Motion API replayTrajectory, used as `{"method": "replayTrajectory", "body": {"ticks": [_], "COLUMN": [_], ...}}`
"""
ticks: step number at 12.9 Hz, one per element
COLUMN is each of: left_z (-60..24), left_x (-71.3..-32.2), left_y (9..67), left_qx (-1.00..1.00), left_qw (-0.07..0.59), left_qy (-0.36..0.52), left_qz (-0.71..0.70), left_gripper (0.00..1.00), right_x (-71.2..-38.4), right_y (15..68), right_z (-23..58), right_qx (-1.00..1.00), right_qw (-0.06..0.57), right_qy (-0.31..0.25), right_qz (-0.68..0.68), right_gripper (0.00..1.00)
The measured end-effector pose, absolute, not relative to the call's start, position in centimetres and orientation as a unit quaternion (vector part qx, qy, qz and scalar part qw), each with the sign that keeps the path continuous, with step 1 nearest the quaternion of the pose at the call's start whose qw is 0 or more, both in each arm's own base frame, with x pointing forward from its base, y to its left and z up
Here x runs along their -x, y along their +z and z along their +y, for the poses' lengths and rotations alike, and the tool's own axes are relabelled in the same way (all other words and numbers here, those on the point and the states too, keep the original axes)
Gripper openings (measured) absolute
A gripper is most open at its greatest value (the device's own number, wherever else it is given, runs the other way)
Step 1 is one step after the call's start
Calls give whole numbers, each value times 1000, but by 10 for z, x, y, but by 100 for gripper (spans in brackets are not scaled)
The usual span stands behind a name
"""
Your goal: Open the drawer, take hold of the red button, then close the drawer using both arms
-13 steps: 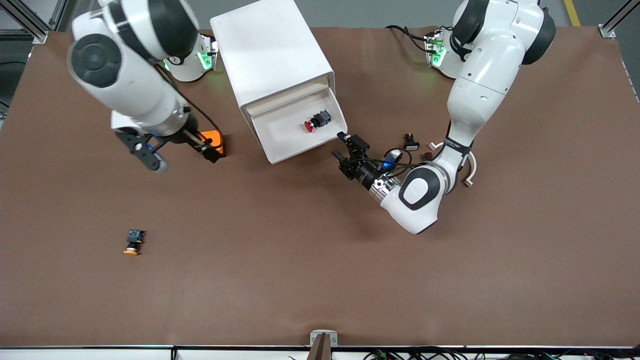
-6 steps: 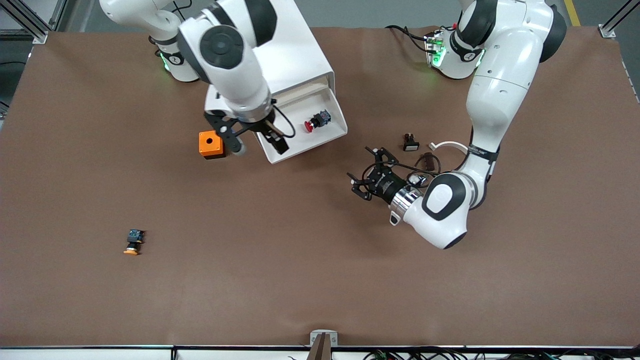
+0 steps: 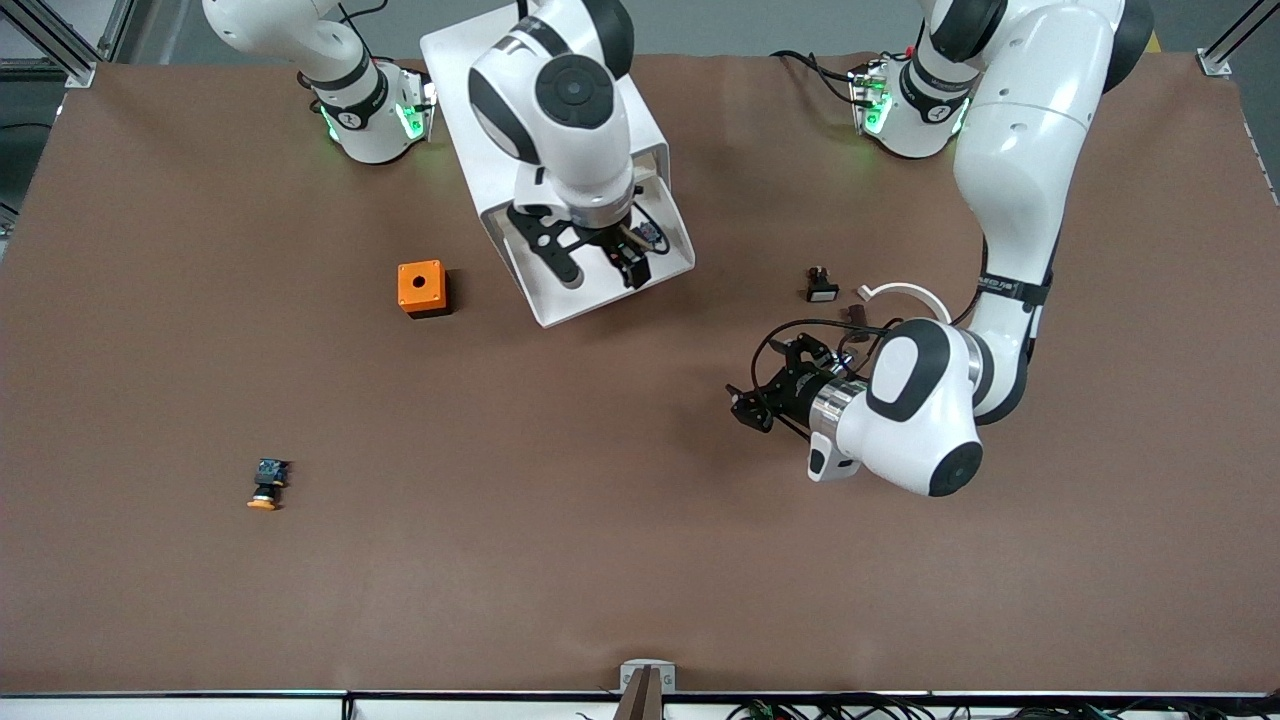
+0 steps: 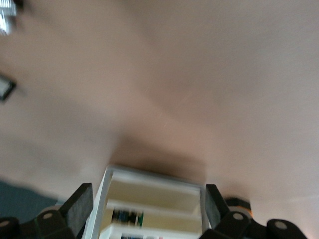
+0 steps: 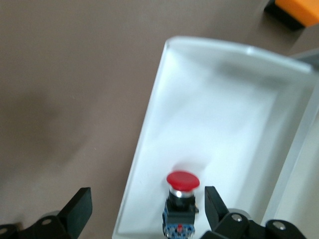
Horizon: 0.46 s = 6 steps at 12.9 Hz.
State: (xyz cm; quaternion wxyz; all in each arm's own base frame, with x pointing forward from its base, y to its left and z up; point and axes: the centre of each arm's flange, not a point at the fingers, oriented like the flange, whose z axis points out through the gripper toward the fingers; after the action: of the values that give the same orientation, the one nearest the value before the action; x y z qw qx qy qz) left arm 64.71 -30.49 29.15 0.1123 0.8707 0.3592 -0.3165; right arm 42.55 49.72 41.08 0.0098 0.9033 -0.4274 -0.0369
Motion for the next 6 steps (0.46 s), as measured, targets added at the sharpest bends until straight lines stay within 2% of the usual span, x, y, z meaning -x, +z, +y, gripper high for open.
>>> {"method": "replayTrajectory", "body": {"ticks": [6], "left_z": [-350], "left_x": [-643], "left_y": [326], "left_qx": [-927], "left_qw": [96], "left_qy": [-179], "left_qz": [315], "left_gripper": [100], "right_x": [-389], "right_y": [369], "right_z": [532], "right_qx": [-914], "right_qw": [39], "right_qy": [-40], "right_qz": [-402], "right_gripper": [100]}}
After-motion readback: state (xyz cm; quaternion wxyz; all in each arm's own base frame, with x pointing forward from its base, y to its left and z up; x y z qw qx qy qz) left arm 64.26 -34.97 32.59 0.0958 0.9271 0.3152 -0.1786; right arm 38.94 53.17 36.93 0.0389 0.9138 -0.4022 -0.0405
